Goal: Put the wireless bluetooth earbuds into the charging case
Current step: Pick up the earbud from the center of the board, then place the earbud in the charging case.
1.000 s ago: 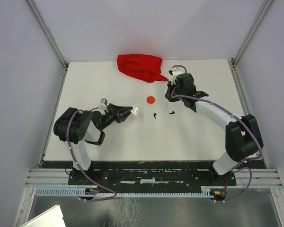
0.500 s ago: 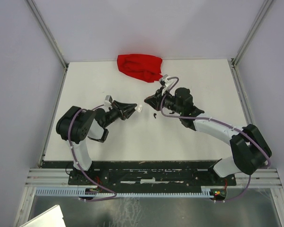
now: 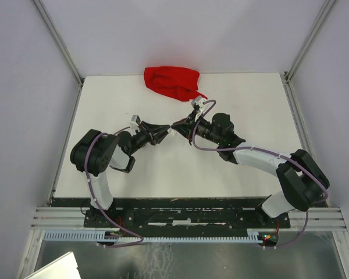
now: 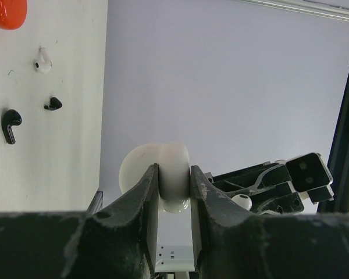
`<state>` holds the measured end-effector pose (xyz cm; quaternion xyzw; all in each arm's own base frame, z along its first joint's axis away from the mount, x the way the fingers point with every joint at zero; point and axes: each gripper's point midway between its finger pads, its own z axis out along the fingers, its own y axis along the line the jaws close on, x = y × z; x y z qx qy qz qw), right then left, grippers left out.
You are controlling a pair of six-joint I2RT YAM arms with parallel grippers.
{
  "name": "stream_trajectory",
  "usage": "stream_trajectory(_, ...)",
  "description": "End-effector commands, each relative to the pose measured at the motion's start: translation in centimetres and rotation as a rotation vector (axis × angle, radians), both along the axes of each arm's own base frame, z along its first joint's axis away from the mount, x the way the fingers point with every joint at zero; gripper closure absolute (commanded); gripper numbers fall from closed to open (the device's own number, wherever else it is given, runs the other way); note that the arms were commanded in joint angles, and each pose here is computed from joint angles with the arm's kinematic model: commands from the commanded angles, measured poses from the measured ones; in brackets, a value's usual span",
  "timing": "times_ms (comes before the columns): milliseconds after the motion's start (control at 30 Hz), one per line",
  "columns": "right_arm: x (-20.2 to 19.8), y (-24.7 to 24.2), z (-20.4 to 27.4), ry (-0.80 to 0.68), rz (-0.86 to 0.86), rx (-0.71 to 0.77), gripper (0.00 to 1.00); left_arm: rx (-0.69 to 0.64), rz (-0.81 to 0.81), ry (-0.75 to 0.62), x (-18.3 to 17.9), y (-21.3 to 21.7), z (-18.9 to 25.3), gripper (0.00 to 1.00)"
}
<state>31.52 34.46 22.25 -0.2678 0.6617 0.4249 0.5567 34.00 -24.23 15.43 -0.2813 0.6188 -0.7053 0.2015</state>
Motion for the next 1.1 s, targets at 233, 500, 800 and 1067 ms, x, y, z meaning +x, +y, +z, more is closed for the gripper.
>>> stream_trajectory(233,0.5,0.5,0.1,-0.035,-0.001,0.025,0.96,-0.099,-0.012,-0.231,-2.0,0.4,6.5,0.97)
stream_trajectory(500,0.7,0.5,0.0,-0.039,-0.011,0.019,0.96,-0.096,-0.013,-0.240,-2.7,0.5,6.7,0.97)
stream_trajectory(800,1.0,0.5,-0.7,-0.033,-0.016,0.006,0.96,-0.098,-0.016,-0.251,-2.9,0.6,7.1,0.97)
stream_trajectory(1067,1.1,0.6,-1.1,-0.028,-0.016,0.001,0.96,-0.099,-0.015,-0.252,-3.0,0.6,7.2,0.97)
